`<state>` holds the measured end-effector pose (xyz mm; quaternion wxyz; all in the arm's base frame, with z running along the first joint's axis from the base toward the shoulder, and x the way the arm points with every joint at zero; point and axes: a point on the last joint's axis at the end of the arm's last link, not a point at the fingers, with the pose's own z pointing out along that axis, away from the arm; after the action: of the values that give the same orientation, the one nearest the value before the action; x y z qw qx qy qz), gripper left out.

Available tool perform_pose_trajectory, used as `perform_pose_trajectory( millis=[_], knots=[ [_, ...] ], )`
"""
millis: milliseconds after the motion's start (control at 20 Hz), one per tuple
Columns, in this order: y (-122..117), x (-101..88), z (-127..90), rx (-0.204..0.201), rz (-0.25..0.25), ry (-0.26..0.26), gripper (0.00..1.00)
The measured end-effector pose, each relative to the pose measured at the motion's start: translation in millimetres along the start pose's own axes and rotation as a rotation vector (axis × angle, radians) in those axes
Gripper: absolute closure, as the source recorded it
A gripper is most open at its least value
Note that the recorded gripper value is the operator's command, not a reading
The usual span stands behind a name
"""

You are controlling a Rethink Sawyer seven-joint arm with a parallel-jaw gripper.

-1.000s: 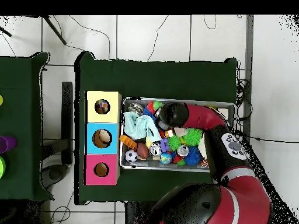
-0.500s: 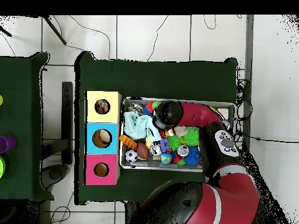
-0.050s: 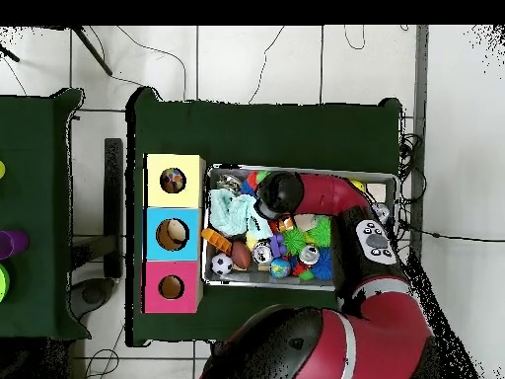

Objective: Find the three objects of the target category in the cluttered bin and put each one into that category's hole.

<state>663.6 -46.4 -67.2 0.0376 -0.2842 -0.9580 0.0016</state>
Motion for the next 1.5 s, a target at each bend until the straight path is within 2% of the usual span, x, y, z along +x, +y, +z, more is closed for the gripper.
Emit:
perform_pose_trajectory(
  millis=[650,1300,1500],
  knots=[
    [-8.1,-5.9,-0.2,-0.029,0.053,0.035,0.00],
    [-9.8,-4.0,-4.6,-0.013,0.053,0.062,0.00],
    [-11.2,-2.3,-14.2,0.004,0.060,0.103,0.00]
  ],
)
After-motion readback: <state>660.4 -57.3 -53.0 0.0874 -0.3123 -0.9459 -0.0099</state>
